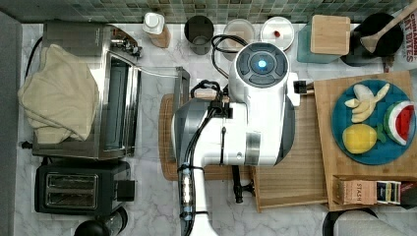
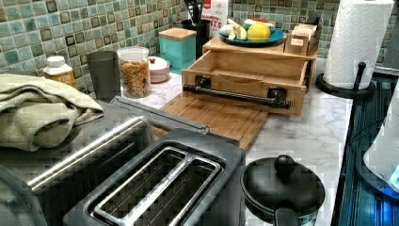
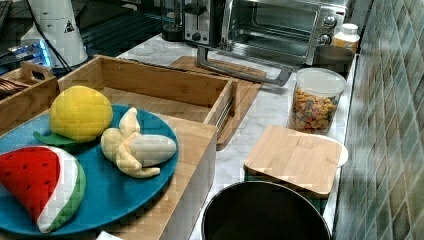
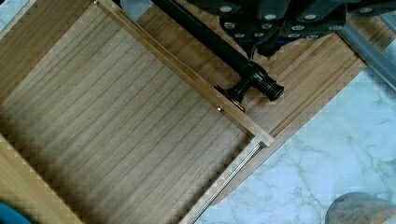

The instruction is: Close the drawer.

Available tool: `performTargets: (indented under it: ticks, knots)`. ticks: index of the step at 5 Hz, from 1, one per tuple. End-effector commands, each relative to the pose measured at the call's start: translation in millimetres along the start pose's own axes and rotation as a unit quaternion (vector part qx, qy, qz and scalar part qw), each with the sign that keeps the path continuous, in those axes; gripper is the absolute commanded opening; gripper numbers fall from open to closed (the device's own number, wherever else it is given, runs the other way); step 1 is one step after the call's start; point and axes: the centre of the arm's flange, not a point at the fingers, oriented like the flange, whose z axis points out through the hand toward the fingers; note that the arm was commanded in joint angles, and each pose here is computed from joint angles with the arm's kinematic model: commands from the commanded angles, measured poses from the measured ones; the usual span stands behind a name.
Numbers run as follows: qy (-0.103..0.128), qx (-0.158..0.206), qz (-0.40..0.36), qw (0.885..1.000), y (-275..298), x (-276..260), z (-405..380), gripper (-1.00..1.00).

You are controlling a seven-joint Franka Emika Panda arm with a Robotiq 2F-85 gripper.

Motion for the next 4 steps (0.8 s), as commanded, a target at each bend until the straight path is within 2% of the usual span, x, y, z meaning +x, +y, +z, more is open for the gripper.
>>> performTargets:
  ticks: [1,2,4]
  knots:
    - [0.036,0.056,-0.034,0.997,14.0,-12.5,24.0,-1.00]
    - [0.048,0.098,-0.120,0.987,19.6,-25.7,45.9,-1.00]
    - [0.063,0.098,-0.210,0.971,-13.3,-72.7,58.8,-1.00]
